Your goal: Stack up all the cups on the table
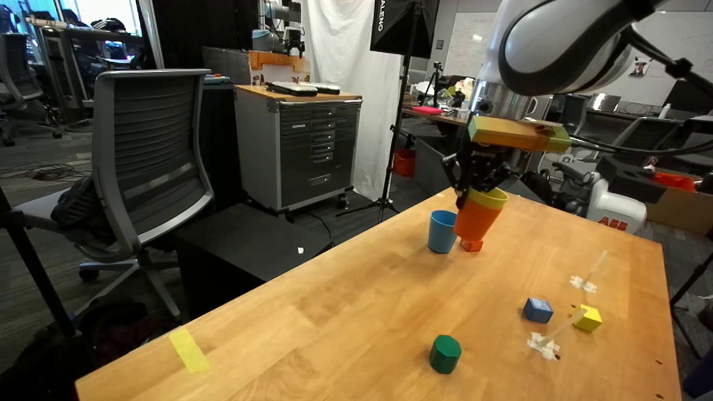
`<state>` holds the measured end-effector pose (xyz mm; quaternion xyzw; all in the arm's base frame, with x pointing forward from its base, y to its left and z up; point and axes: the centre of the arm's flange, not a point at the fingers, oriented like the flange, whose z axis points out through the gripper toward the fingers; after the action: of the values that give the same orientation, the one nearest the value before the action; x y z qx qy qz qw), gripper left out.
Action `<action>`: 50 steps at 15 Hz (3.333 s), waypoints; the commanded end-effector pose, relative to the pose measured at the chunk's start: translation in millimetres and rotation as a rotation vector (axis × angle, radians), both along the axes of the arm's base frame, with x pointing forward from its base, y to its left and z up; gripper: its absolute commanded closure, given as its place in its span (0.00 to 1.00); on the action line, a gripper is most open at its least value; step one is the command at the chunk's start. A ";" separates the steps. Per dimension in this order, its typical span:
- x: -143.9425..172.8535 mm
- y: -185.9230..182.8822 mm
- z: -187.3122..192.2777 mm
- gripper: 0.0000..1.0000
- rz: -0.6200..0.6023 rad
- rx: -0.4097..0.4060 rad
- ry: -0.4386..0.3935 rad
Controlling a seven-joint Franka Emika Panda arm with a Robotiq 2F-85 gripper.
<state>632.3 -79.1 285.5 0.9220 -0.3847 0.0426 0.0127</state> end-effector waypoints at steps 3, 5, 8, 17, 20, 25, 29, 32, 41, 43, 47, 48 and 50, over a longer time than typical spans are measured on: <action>33.4 -20.7 56.4 0.98 -0.123 0.030 -0.065; 46.1 -32.1 63.5 0.98 -0.178 0.019 -0.094; 59.5 -46.1 65.0 0.98 -0.250 -0.007 -0.130; 81.9 -58.6 5.7 0.98 -0.373 -0.048 -0.060; 81.5 -56.2 -7.5 0.98 -0.382 -0.053 -0.035; 82.8 -58.7 -14.7 0.98 -0.384 -0.045 -0.025; 81.2 -60.2 -22.1 0.68 -0.373 -0.051 -0.025; 80.0 -60.6 -26.9 0.53 -0.373 -0.045 -0.020; 73.5 -56.4 -3.2 0.00 -0.356 -0.021 -0.041; 67.7 -53.6 16.2 0.00 -0.339 -0.005 -0.069; 45.1 -41.1 59.1 0.00 -0.168 -0.007 -0.107; 37.4 -36.8 68.4 0.00 -0.108 -0.020 -0.116; 17.0 -25.3 79.4 0.00 0.000 -0.015 -0.107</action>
<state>695.2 -118.9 340.5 0.8875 -0.4513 0.0925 0.0043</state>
